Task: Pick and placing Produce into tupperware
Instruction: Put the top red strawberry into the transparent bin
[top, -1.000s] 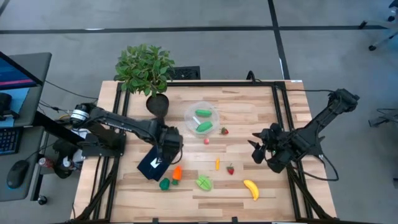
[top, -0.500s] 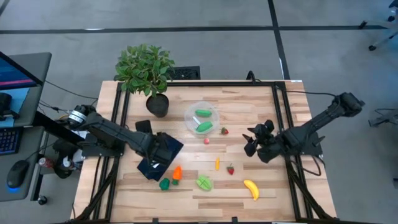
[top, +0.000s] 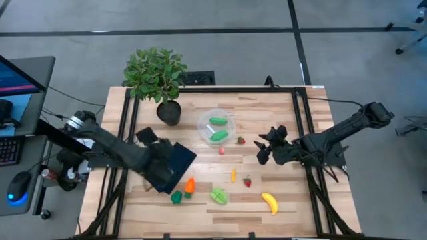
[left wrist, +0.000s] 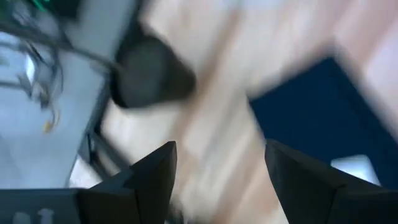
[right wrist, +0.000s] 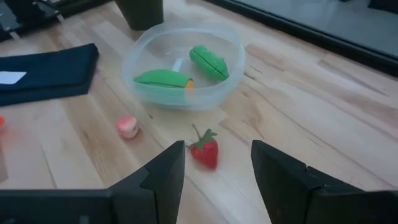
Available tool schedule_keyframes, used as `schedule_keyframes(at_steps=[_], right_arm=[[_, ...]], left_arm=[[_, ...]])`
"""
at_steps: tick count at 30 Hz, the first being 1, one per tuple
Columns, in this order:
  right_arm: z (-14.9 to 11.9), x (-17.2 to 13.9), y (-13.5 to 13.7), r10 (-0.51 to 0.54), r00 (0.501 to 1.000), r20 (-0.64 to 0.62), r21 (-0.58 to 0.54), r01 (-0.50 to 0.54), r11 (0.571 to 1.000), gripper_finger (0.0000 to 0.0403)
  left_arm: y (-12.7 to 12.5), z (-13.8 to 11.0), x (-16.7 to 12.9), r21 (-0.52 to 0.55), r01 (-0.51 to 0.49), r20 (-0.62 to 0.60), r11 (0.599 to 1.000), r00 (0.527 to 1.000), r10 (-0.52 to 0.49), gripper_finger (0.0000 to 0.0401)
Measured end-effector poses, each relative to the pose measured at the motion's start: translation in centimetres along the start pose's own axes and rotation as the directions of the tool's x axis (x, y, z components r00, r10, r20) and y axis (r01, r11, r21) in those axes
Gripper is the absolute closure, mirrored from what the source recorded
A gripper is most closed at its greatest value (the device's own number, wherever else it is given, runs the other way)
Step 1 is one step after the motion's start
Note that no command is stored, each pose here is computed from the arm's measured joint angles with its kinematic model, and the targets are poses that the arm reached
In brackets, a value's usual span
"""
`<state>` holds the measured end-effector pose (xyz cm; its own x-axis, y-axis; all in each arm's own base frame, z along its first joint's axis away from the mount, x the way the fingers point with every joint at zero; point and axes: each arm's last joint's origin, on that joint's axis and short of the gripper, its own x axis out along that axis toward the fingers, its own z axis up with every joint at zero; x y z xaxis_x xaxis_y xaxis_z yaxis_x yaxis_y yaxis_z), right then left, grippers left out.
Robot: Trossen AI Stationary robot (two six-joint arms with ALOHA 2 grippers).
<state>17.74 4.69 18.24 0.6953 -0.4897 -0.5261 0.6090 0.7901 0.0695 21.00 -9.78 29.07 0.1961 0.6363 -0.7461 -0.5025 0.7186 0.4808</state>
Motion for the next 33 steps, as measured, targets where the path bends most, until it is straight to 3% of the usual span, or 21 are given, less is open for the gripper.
schedule_keyframes(at_steps=[3,6,9,13,18,20,26,30,33], right_arm=[[0.0,0.0,0.0,0.001,1.0,-0.001,-0.002,-0.001,1.0,0.0226],[0.0,0.0,0.0,0.001,1.0,-0.001,-0.004,-0.001,1.0,0.0226],[0.0,0.0,0.1,0.005,1.0,0.003,-0.029,-0.005,1.0,0.0226],[0.2,0.0,0.3,0.034,0.999,0.009,-0.058,-0.033,0.998,0.0226],[-0.3,0.4,0.6,0.09,0.995,-0.052,-0.109,-0.095,0.989,0.0226],[-0.9,0.7,0.7,0.097,0.992,-0.082,-0.123,-0.107,0.987,0.0226],[-3.0,3.0,0.7,0.17,0.98,-0.103,-0.066,-0.177,0.982,0.0226],[-3.4,4.5,1.0,0.24,0.965,-0.105,-0.046,-0.246,0.968,0.0226],[-3.3,5.4,0.9,0.237,0.967,-0.099,-0.06,-0.243,0.968,0.0226]], left_arm=[[2.1,-1.1,-2.8,-0.17,0.041,0.307,0.985,0.952,0.013,0.0165],[4.6,-3.2,-4.6,-0.294,0.186,0.574,0.938,0.819,0.017,0.0165],[6.9,-5.7,-4.5,-0.356,0.375,0.738,0.856,0.675,0.011,0.0165],[7.8,-9.3,-2.4,-0.331,0.603,0.855,0.726,0.517,-0.039,0.0165],[6.6,-12.0,0.5,-0.328,0.73,0.874,0.6,0.475,-0.1,0.0165],[6.0,-12.5,1.1,-0.329,0.742,0.875,0.584,0.471,-0.106,0.0165],[5.1,-13.1,2.0,-0.311,0.719,0.876,0.621,0.471,-0.107,0.0165],[5.1,-13.2,2.2,-0.315,0.724,0.875,0.613,0.473,-0.109,0.0165],[5.1,-13.2,2.2,-0.317,0.723,0.869,0.614,0.481,-0.118,0.0165]])
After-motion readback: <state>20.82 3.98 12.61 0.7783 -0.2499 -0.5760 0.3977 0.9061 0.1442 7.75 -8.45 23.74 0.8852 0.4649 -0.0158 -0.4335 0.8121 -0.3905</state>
